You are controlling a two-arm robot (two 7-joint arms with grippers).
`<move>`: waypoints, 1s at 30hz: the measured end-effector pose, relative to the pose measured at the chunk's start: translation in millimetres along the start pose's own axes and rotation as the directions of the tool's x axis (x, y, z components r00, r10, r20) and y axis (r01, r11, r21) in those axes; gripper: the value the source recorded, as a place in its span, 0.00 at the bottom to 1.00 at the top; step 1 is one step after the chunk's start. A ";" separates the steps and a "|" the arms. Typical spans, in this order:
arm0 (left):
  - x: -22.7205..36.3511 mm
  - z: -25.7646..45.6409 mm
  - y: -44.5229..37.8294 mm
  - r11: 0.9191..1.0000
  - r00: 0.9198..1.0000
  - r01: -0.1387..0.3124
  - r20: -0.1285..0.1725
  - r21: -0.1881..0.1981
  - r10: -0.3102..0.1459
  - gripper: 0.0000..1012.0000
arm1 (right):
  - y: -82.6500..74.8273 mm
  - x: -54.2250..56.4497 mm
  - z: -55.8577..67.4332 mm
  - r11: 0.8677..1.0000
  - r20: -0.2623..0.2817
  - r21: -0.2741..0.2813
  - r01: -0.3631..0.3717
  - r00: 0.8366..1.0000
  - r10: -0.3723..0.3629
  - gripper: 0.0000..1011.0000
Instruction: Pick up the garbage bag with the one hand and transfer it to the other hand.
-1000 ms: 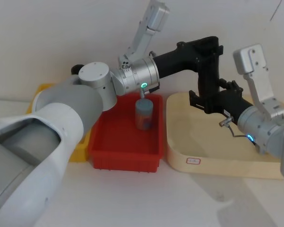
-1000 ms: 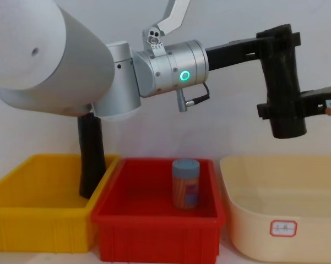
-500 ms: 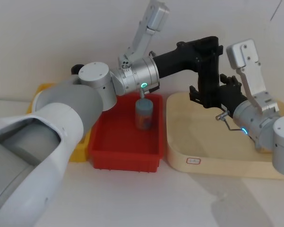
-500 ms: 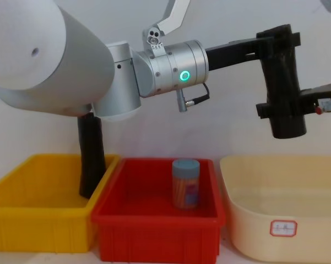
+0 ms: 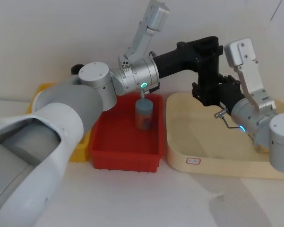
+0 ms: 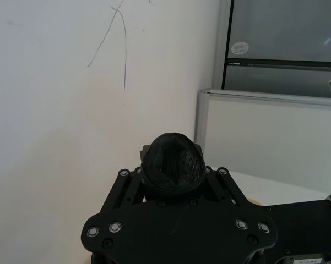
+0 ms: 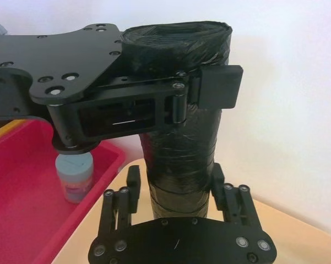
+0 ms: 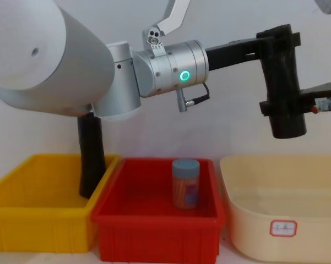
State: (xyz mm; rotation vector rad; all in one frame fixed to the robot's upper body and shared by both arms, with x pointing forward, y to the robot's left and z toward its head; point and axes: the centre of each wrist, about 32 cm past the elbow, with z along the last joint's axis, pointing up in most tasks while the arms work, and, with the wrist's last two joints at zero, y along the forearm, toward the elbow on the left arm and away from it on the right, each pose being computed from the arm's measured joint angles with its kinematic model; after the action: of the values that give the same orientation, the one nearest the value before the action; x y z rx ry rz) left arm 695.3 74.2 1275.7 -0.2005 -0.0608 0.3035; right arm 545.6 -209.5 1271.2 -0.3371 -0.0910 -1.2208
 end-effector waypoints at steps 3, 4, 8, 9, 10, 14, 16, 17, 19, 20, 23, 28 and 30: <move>0.0 0.0 0.0 1.000 1.000 0.000 0.000 0.000 0.000 0.36 | 0.5 0.1 0.3 1.000 0.001 0.000 0.002 1.000 -0.002 0.69; 0.0 0.0 0.0 1.000 1.000 0.000 0.000 0.000 0.000 0.36 | 0.8 0.1 0.3 1.000 0.002 0.000 0.003 1.000 -0.003 0.65; 0.0 0.0 0.1 1.000 1.000 0.000 0.000 0.000 0.000 0.36 | 1.3 0.0 0.6 1.000 0.002 0.000 0.004 1.000 -0.004 0.54; 0.0 0.0 0.0 1.000 1.000 0.000 0.000 0.000 0.000 0.36 | 1.4 0.0 0.5 1.000 0.003 -0.001 0.005 1.000 -0.005 0.53; 0.0 0.0 0.1 1.000 1.000 0.000 0.000 0.000 0.000 0.36 | 1.5 -0.1 0.5 1.000 0.003 -0.001 0.005 1.000 -0.005 0.53; 0.0 0.0 0.0 1.000 1.000 0.000 0.000 0.000 0.000 0.36 | 1.8 -0.2 0.6 1.000 0.003 -0.001 0.005 1.000 -0.005 0.53; 0.0 0.0 0.1 1.000 1.000 0.000 0.000 0.000 0.000 0.38 | 1.9 -0.2 0.7 1.000 0.003 -0.001 0.006 1.000 -0.006 0.53; 0.0 0.0 0.0 1.000 1.000 0.000 0.000 0.000 0.000 0.41 | 2.0 -0.1 0.6 1.000 0.003 -0.001 0.006 1.000 -0.006 0.53; 0.0 0.0 0.0 1.000 1.000 0.000 0.000 0.000 0.000 0.47 | 2.1 -0.1 0.6 1.000 0.003 -0.002 0.006 1.000 -0.006 0.53; 0.0 0.0 0.0 1.000 1.000 0.000 0.000 0.000 0.000 0.49 | 2.1 -0.1 0.6 1.000 0.003 -0.002 0.006 1.000 -0.006 0.53; 0.0 0.0 0.1 1.000 1.000 0.000 0.000 0.000 0.000 0.55 | 2.2 -0.1 0.6 1.000 0.004 -0.002 0.007 1.000 -0.007 0.53; 0.0 0.0 0.1 1.000 1.000 0.000 0.000 0.000 0.000 0.72 | 2.4 0.5 0.6 1.000 0.002 -0.002 0.013 1.000 -0.013 0.53; 0.0 0.0 0.0 1.000 1.000 0.000 0.000 0.000 0.000 0.79 | 2.5 1.5 0.3 1.000 0.000 -0.005 0.024 1.000 -0.024 0.53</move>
State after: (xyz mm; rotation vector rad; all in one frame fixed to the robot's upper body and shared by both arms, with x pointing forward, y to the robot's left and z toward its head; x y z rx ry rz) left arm 695.3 74.3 1275.7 -0.2005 -0.0608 0.3036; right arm 548.5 -210.1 1271.4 -0.3408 -0.0919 -1.2455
